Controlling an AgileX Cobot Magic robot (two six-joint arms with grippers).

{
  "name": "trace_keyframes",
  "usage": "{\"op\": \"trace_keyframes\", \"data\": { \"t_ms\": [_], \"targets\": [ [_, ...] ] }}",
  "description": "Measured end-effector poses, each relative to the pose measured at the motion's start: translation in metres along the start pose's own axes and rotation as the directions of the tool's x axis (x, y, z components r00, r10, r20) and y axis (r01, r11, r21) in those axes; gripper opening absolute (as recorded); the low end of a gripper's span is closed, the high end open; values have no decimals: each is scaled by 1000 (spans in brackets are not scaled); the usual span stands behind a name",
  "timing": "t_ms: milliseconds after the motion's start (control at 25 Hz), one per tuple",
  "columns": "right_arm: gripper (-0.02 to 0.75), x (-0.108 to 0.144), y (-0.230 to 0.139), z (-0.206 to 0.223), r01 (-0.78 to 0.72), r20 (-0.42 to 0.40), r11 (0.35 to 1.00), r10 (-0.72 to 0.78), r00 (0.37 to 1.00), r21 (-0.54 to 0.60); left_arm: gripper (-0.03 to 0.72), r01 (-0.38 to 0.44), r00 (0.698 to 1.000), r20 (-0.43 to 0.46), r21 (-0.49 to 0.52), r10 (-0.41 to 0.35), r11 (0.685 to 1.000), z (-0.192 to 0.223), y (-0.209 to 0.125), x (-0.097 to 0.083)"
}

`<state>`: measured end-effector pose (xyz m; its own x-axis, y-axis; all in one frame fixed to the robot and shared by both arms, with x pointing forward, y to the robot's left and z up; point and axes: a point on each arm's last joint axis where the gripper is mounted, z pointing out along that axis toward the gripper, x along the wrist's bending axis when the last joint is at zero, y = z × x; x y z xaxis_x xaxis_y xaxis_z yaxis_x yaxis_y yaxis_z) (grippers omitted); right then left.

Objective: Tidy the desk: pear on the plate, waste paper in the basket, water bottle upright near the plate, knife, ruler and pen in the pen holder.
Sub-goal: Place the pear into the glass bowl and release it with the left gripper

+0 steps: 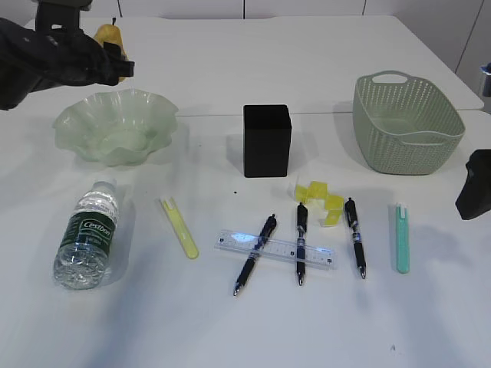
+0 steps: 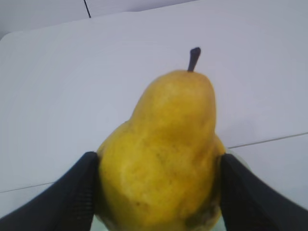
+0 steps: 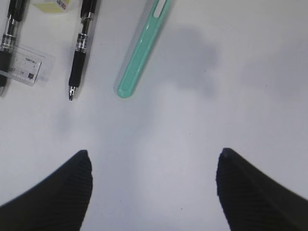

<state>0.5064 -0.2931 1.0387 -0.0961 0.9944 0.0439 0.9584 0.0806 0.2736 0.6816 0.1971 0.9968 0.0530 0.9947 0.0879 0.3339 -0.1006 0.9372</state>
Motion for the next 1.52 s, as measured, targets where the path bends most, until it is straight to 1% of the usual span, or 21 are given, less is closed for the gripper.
{"op": "trace_keyframes", "data": {
  "t_ms": [160,280,440,800,960,1120,1520],
  "targets": [
    [593,0,0,0,0,0,1000,0,1000,0,475,17,1000,-12,19,-17,1000,25,-13,0],
    [593,0,0,0,2,0,1000,-2,1000,0,475,63,998,-31,38,-62,997,41,-25,6],
    [593,0,0,0,4,0,1000,-4,1000,0,475,79,996,-36,49,-77,996,57,-41,12],
    [593,0,1,0,5,0,1000,-5,1000,-8,475,108,994,-40,45,-106,993,78,-77,9],
    [593,0,1,0,5,0,1000,-5,1000,-8,475,92,995,-29,39,-91,995,82,-86,7],
    [593,0,1,0,5,0,1000,-5,1000,-8,475,95,995,-31,40,-94,995,85,-92,6],
    [593,0,1,0,6,2,1000,-6,1000,-9,475,68,998,-14,42,-68,997,86,-94,5]
  ]
}}
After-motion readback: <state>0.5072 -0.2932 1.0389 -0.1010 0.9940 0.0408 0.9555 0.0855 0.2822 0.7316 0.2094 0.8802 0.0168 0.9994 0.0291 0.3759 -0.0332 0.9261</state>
